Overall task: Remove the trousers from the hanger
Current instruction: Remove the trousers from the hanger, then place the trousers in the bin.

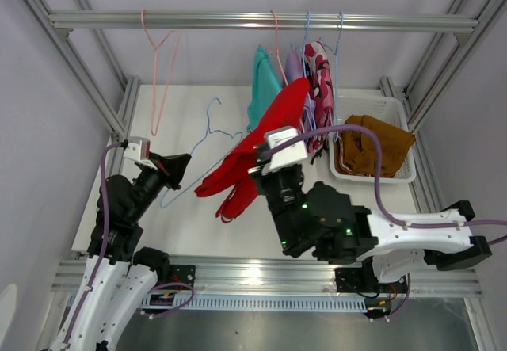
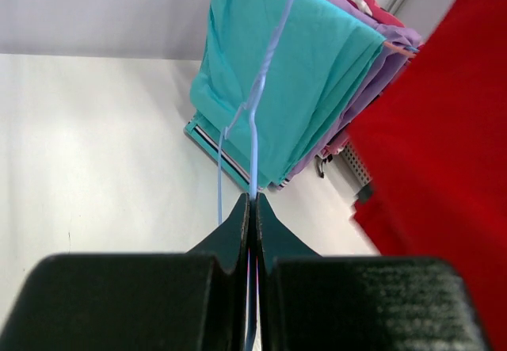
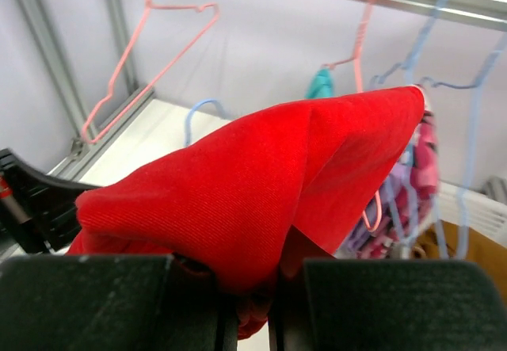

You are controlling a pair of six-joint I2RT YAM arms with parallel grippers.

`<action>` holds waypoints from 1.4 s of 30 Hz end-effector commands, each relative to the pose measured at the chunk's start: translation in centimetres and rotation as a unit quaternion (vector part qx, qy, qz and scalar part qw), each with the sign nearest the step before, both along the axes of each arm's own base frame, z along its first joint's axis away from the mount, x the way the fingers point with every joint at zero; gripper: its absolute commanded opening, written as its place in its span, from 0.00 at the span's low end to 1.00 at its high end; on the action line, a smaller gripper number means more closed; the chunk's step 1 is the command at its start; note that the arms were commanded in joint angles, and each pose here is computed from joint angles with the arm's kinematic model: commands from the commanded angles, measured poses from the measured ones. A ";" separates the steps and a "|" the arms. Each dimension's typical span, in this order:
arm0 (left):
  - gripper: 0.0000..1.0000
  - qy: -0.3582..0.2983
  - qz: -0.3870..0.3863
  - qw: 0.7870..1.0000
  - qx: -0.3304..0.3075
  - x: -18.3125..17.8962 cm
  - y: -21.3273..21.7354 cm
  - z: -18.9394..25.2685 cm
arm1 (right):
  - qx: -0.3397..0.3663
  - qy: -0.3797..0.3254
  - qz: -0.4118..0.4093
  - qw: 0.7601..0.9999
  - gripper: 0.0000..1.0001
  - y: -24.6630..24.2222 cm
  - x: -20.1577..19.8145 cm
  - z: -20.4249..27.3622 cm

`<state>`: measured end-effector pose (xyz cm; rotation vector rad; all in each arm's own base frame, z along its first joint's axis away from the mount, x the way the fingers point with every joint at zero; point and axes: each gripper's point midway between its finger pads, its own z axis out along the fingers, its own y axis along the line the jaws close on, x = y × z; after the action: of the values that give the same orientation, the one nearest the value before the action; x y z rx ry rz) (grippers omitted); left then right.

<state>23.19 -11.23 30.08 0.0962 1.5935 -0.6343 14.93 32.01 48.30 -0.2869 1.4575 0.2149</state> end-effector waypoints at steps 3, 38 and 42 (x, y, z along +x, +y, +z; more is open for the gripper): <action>0.00 -0.023 0.008 1.000 0.002 0.1 0.3 2.0 | 0.039 0.013 -0.043 0.998 0.00 -6.7 0.2 3.4; 0.01 -0.018 -0.015 1.000 -0.002 0.0 -0.5 2.0 | 0.073 0.018 -0.441 0.894 0.00 -34.7 7.6 -0.9; 0.01 -0.015 -0.019 1.000 -0.003 0.0 -0.7 1.8 | 0.057 0.037 -0.457 0.887 0.00 -35.5 9.3 -3.6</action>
<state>23.58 -11.48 29.08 0.1047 1.6367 -0.6342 22.57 -3.94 45.43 0.4961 1.5105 -0.5693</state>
